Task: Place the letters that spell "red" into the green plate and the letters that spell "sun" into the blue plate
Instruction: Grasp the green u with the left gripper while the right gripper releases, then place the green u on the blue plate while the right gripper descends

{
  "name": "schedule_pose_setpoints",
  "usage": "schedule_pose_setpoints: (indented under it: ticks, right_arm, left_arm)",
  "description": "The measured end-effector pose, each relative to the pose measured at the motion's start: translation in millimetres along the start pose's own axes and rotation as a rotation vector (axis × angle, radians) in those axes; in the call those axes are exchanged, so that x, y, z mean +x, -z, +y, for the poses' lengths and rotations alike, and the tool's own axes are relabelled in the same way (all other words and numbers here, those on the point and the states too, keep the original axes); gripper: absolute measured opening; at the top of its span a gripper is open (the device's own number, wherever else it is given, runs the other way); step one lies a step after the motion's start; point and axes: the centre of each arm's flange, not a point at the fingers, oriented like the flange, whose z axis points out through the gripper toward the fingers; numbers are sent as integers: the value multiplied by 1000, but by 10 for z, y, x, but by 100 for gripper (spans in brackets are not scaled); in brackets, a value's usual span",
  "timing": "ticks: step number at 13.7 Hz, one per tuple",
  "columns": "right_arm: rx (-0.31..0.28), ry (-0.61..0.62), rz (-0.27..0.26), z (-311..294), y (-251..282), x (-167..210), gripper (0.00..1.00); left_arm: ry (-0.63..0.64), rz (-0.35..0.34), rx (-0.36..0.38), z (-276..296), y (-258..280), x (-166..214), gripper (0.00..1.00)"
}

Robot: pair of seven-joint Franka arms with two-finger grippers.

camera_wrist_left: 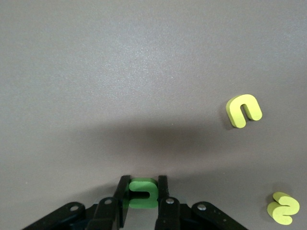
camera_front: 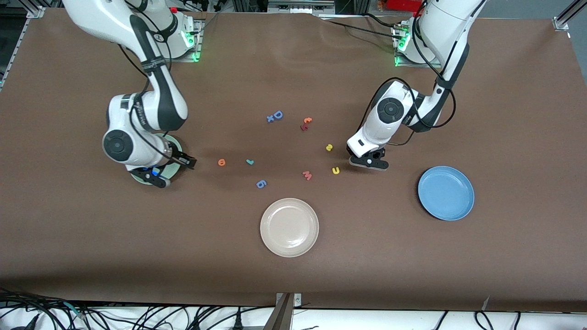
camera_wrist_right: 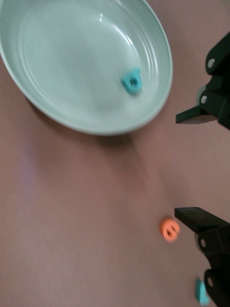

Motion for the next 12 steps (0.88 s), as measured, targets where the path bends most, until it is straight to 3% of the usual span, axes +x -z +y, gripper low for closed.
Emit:
schedule_pose_setpoints:
  ticks: [6, 12]
  right_arm:
    - [22, -63, 37, -458, -498, -134, 78]
    - [27, -97, 59, -711, -711, -322, 77]
  left_arm:
    - [-7, -15, 16, -425, 275, 276, 27]
    - [-103, -59, 35, -1112, 753, 594, 27]
